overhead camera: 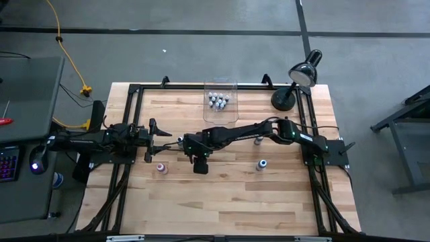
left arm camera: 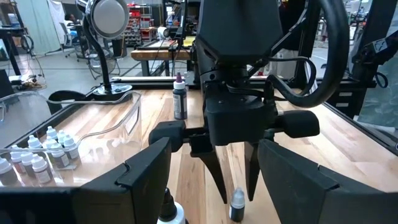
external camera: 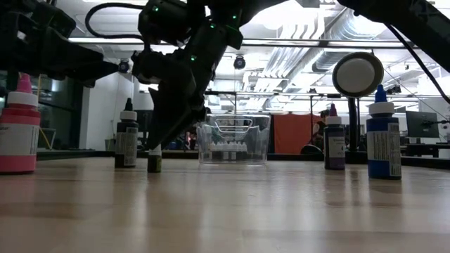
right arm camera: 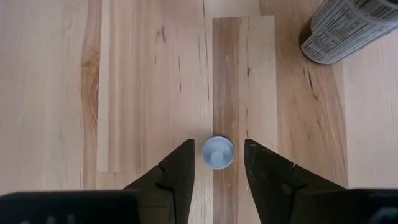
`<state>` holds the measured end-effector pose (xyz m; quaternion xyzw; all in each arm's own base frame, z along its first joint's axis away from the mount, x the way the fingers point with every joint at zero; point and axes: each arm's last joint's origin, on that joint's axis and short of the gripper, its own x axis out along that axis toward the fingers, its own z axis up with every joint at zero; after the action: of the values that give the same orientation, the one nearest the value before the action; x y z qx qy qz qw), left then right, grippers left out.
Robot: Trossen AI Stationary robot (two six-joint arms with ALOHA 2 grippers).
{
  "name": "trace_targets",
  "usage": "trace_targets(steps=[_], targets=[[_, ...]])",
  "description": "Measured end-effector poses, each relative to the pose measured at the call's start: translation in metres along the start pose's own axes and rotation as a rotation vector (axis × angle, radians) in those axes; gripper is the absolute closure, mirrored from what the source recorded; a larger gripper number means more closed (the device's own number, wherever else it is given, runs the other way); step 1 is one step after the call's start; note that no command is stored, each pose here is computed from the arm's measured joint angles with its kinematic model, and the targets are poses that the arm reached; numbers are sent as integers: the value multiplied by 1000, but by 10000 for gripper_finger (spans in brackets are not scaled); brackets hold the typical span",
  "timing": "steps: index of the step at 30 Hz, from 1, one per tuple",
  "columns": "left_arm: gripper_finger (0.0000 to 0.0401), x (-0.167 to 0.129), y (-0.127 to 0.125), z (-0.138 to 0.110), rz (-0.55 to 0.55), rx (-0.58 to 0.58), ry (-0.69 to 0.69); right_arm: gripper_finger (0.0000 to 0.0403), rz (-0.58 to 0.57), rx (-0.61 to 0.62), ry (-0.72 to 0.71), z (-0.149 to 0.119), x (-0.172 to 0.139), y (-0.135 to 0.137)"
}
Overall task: Pick & Place food coloring
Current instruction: Put the small food coloring bottle into the transparent bin
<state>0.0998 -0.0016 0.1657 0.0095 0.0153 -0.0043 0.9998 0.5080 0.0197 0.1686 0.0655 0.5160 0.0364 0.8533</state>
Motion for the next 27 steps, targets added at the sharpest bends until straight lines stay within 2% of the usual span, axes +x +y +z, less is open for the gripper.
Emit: trace_targets(steps=[21, 27], targets=[[162, 0, 0, 0, 0, 0, 0, 276, -2, -1, 3, 0, 0, 0], [162, 0, 0, 0, 0, 0, 0, 300, -2, 0, 3, 0, 0, 0]])
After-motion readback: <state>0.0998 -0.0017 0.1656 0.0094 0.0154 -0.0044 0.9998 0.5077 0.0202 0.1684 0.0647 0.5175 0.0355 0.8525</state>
